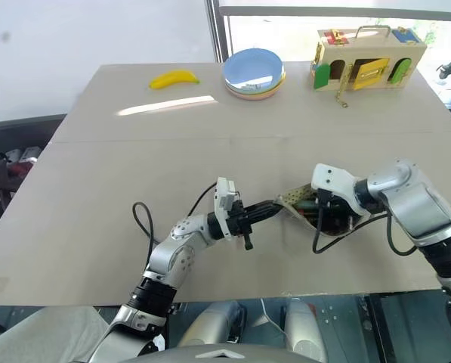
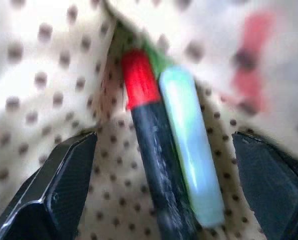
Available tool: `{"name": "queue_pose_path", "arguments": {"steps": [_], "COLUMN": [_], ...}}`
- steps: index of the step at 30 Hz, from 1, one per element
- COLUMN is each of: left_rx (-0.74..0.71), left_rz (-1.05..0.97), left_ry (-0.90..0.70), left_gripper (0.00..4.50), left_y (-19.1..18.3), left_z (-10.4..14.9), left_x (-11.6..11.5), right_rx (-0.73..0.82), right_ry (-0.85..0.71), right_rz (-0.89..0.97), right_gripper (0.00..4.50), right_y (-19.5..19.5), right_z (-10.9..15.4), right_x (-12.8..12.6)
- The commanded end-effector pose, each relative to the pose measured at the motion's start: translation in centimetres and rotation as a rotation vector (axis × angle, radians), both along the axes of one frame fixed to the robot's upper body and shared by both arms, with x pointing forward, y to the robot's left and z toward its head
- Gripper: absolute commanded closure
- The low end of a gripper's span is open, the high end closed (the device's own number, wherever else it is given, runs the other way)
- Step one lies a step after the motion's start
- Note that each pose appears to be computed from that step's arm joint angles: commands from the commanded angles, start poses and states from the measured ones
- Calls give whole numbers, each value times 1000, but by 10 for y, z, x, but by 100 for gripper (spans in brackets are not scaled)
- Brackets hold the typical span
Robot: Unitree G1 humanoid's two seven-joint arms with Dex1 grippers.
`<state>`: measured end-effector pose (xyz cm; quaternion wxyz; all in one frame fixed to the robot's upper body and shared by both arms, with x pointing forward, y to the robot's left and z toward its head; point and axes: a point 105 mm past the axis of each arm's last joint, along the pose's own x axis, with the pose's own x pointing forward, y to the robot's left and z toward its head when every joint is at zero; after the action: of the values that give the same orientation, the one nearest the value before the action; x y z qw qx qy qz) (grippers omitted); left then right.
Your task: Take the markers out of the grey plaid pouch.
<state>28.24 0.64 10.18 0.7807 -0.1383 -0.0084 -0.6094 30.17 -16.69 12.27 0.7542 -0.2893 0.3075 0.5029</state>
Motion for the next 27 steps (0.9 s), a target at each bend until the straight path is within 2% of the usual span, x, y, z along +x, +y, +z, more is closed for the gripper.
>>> {"name": "queue_pose_path", "arguments": {"steps": [1,10,13,20,23,24,27], "left_rx": [-3,-2,-2,-1,0,0,1], "left_rz": [28,25,24,29,33,34,34], "left_ry": [-17,-16,-15,-14,-13,-13,-14], "left_gripper": [450,450,450,450,450,450,450], "left_y": [10,9,9,10,11,11,11], "left_z": [2,2,2,2,2,2,2], "left_x": [2,0,0,-1,0,0,0], "right_rx": [76,226,214,31,19,23,24], "right_ry": [-9,5,-15,-72,-79,-80,-83], "right_rz": [-132,-304,-347,-317,-307,-308,-309], "right_gripper": [3,3,3,3,3,58,172], "right_y": [-11,-11,-16,-29,-29,-29,-29], "right_z": [14,21,19,-5,-8,-8,-8], "right_x": [10,28,35,38,39,39,41]}}
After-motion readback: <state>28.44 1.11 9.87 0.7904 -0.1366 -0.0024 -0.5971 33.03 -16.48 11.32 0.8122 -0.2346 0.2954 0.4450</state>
